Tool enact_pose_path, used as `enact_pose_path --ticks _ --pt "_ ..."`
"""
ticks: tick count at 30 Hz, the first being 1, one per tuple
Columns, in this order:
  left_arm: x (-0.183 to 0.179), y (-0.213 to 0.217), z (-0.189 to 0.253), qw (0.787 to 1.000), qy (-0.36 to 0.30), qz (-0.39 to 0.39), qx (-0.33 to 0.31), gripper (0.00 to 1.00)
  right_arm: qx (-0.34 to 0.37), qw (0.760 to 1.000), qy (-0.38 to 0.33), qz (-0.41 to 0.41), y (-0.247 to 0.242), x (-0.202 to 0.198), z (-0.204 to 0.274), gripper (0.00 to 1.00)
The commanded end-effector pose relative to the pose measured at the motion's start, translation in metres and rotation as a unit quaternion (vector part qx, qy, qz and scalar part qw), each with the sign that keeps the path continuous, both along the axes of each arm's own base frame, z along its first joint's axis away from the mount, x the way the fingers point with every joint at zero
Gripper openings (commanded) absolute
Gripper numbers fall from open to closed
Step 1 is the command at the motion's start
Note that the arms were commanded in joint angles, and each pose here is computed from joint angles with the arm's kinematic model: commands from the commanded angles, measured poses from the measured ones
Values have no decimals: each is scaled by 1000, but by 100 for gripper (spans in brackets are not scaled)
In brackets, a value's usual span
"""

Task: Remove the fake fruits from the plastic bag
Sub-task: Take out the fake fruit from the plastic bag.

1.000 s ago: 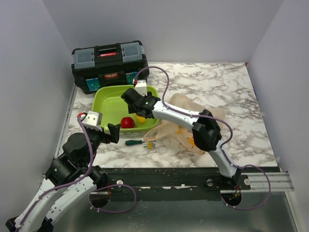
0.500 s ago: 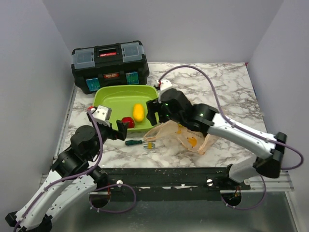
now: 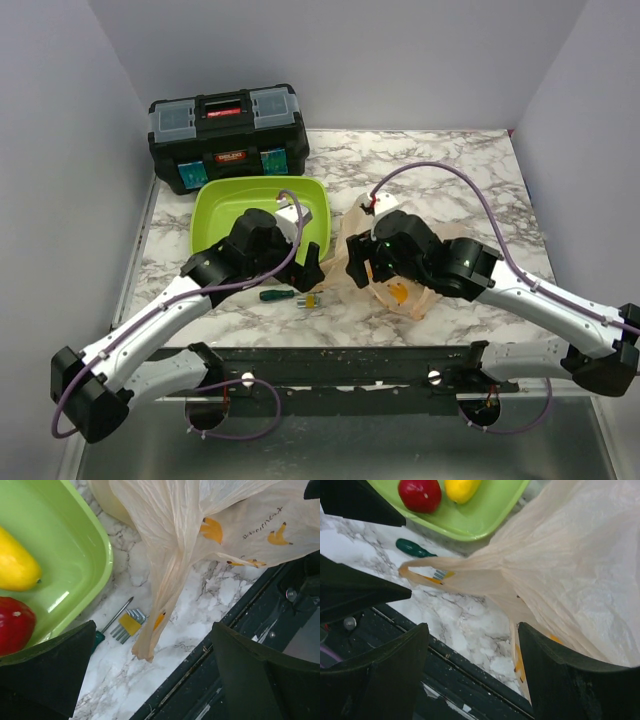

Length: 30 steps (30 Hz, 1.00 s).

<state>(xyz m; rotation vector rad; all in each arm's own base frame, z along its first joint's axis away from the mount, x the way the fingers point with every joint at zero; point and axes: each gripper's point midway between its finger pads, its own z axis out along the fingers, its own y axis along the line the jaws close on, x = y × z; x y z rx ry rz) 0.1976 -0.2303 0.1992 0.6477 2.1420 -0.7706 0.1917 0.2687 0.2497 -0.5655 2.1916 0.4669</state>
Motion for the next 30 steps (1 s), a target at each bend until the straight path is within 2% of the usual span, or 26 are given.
enact_pose_path --ticks 1,4,8,13,21,23,30 --pt "-5 -15 -3 998 53 -23 -9 96 -7 999 26 -19 -15 -10 -16 74" --pt "0 -17 -19 997 77 -20 15 92 -24 999 36 -15 -14 -11 -31 72" --pt "2 -19 -37 993 109 -14 35 80 -83 996 28 -26 -20 0 -52 69" --pt "8 -16 -47 992 114 7 51 68 -171 984 -37 -45 -34 29 -69 66" --pt "28 -10 -28 995 70 41 60 31 -223 968 -115 -16 -36 51 -87 63" --pt "32 -9 -22 995 60 48 60 25 -227 964 -135 -3 -35 54 -87 63" --pt "34 -10 -11 996 48 50 51 19 -326 929 -174 -13 -53 72 -106 62"
